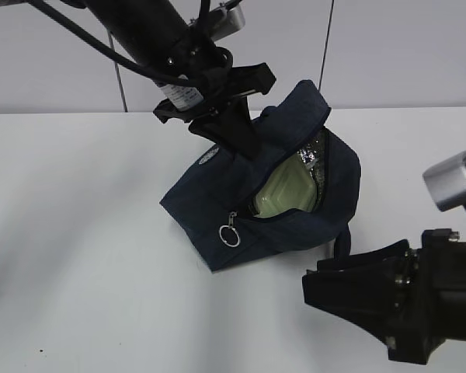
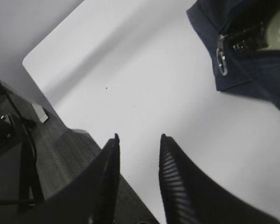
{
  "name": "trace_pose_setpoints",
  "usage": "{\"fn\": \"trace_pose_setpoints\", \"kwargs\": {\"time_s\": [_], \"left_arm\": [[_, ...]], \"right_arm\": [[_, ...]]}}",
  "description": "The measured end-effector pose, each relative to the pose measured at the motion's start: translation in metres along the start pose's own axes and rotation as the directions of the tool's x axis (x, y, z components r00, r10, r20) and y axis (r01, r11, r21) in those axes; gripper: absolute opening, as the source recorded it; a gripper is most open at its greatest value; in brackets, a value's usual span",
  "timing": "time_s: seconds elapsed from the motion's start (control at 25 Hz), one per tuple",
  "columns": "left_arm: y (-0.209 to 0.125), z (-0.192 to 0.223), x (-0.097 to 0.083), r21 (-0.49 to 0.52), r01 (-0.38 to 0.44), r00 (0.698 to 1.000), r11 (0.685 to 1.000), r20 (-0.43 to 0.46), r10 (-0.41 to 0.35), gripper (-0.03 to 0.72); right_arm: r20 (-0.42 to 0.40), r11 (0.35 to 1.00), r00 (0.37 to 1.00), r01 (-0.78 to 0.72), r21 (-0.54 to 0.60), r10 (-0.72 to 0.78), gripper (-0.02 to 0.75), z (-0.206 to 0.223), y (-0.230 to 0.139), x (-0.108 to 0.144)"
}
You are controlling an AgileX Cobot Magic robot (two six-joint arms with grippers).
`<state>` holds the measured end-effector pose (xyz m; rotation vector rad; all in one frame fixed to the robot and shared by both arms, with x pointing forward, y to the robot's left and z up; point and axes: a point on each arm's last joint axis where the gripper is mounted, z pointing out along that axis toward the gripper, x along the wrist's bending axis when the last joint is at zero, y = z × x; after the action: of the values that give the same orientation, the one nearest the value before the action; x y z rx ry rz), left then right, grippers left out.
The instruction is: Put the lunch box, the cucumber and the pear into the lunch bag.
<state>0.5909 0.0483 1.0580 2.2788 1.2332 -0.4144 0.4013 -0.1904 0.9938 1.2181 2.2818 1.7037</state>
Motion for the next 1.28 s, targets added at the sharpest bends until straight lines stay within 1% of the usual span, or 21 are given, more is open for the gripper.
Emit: {"fn": "trace_pose_setpoints", "kwargs": {"time_s": [0.28, 0.48, 0.8, 1.08, 1.28], "left_arm": [[0.000, 0.000, 0.000, 0.002, -0.026, 1.000, 1.000, 0.001, 0.026, -0.015], [0.000, 0.000, 0.000, 0.002, -0.034, 0.999, 0.999, 0.001, 0.034, -0.015], [0.000, 0.000, -0.001, -0.001, -0.033, 0.999, 0.999, 0.012, 0.033, -0.015], [0.000, 0.000, -0.001, -0.001, -0.032, 0.999, 0.999, 0.014, 0.032, -0.015], [0.000, 0.000, -0.001, -0.001, -0.032, 0.999, 0.999, 0.014, 0.032, -0.015]], "right_arm": [[-0.085, 0.993, 0.995, -0.050, 0.109, 0.059, 0.238, 0.023, -0.017, -0.011], [-0.125, 0.991, 0.992, 0.003, 0.133, 0.014, 0.238, 0.037, -0.017, -0.019], [-0.132, 0.987, 0.991, 0.049, 0.152, -0.029, 0.239, 0.064, -0.006, -0.040], [-0.150, 0.976, 0.981, 0.149, 0.161, -0.125, 0.239, 0.083, -0.006, -0.054], [-0.121, 0.961, 0.973, 0.217, 0.173, -0.198, 0.240, 0.090, -0.004, -0.064]]}}
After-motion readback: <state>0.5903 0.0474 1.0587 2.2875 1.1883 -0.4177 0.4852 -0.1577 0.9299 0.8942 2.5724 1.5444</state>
